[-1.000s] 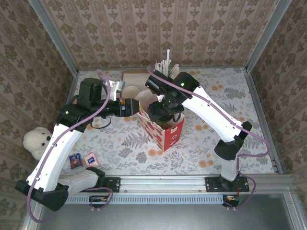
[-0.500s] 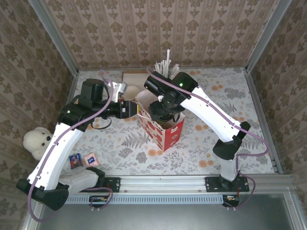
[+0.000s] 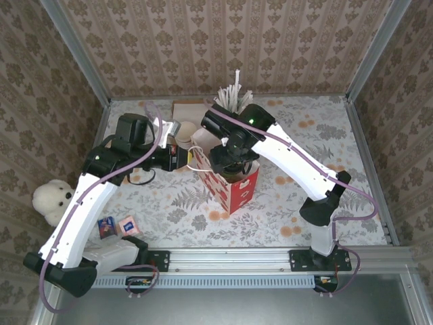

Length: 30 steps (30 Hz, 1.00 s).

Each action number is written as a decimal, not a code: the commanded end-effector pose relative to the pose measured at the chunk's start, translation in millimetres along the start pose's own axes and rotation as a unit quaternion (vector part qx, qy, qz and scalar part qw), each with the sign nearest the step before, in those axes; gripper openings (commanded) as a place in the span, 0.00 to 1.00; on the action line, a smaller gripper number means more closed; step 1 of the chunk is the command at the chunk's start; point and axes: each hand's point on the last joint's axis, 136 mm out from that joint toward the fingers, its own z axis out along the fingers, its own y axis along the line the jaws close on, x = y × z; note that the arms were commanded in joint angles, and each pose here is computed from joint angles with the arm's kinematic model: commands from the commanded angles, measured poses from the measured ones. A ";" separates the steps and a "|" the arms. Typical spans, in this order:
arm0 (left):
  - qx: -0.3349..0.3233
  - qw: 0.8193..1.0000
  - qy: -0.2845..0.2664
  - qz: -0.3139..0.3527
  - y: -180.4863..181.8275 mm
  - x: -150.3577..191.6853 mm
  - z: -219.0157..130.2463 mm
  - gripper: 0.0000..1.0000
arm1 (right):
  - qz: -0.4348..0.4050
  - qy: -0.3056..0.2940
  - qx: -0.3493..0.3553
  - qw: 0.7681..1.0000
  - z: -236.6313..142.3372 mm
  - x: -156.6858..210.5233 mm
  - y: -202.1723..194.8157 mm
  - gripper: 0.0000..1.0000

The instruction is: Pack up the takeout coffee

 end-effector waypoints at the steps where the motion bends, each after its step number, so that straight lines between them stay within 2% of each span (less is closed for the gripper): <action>1: -0.035 0.999 0.002 0.023 9.0 11.8 -10.8 0.00 | 0.016 0.007 0.010 1.000 -1.8 5.7 -9.5 0.75; 7: -0.040 0.999 -0.015 0.031 9.4 11.2 -18.6 0.00 | 0.020 0.022 0.031 0.999 2.1 12.5 -17.0 0.75; 11: 0.002 0.999 -0.016 0.033 -3.8 6.9 -13.9 0.00 | 0.020 0.027 0.020 0.999 10.5 9.2 -6.7 0.75; 18: 0.019 0.999 -0.024 0.042 -10.1 3.6 -16.8 0.00 | 0.014 0.051 0.052 0.997 32.6 12.6 -4.0 0.75; 23: 0.015 0.999 -0.036 0.016 3.1 -2.5 -19.6 0.00 | 0.009 0.075 0.050 0.996 37.6 24.7 -2.5 0.75; 30: 0.061 0.997 -0.041 0.006 -7.5 -9.9 -15.2 0.00 | 0.015 0.100 0.074 0.992 37.1 43.6 -14.9 0.74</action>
